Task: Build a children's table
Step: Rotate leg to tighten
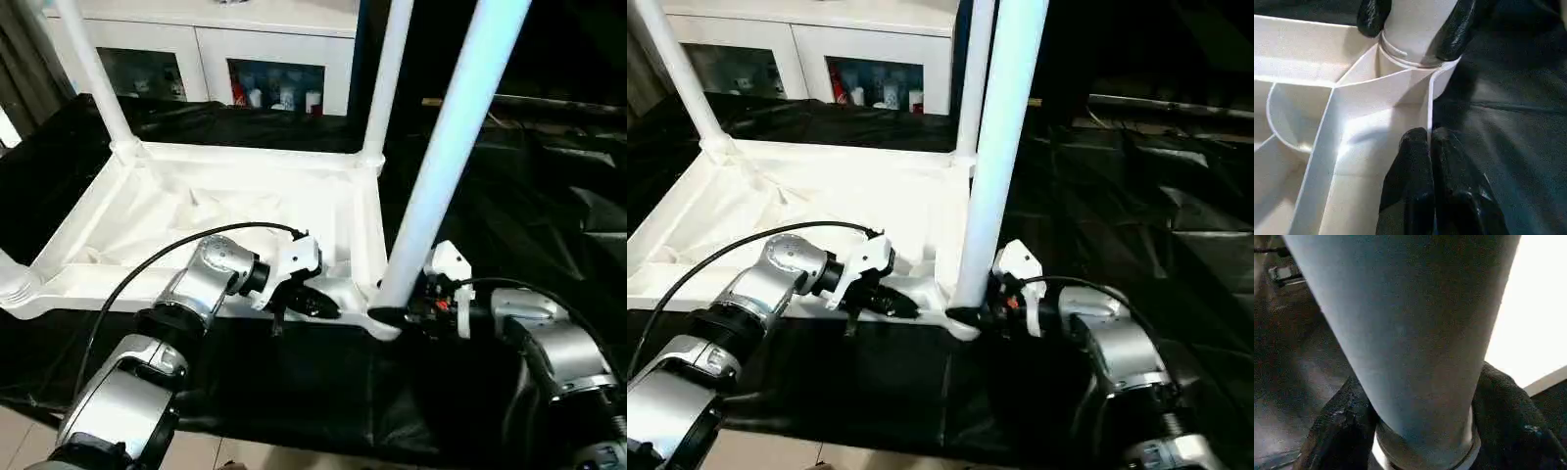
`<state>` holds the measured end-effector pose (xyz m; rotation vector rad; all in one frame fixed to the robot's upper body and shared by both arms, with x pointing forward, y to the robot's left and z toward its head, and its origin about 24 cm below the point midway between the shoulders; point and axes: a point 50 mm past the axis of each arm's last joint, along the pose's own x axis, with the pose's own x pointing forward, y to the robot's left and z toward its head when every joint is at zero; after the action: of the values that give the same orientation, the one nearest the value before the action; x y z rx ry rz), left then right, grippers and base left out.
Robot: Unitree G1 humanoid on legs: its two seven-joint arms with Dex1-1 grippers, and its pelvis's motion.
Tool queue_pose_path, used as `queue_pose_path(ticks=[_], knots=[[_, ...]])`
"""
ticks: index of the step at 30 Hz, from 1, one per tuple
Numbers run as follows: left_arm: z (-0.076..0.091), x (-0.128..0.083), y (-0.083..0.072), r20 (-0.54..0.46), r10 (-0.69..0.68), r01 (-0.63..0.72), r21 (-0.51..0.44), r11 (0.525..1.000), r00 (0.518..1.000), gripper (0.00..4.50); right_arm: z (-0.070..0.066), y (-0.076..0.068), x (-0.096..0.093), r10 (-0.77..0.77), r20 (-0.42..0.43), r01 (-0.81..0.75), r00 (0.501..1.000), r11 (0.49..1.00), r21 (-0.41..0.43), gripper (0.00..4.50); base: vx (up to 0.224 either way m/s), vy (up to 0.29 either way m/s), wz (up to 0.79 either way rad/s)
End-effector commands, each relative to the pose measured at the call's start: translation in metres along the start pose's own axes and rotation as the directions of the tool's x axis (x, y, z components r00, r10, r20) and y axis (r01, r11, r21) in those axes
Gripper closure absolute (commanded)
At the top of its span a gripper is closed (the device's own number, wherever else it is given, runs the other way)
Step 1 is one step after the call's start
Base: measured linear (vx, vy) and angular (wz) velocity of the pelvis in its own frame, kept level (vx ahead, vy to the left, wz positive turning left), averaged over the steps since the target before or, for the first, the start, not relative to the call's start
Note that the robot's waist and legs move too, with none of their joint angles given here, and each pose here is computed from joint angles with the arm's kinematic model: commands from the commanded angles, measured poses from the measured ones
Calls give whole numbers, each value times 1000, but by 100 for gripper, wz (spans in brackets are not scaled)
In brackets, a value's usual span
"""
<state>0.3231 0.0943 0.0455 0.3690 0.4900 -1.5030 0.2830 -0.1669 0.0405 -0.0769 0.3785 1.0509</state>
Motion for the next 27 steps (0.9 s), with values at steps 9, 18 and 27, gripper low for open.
queue_pose_path(ticks=[9,18,27], knots=[[20,60,7,13,317,-315,-97,944,948,450,-19,-13,43,-625,-36,609,780,744,276,247,0,0,0],[30,82,-1,22,305,-303,-62,951,952,450,-12,3,66,-636,13,620,771,756,210,181,0,0,0],[13,57,-2,-3,159,-159,-22,987,987,450,-3,-2,48,-456,61,449,888,888,101,133,0,0,0]])
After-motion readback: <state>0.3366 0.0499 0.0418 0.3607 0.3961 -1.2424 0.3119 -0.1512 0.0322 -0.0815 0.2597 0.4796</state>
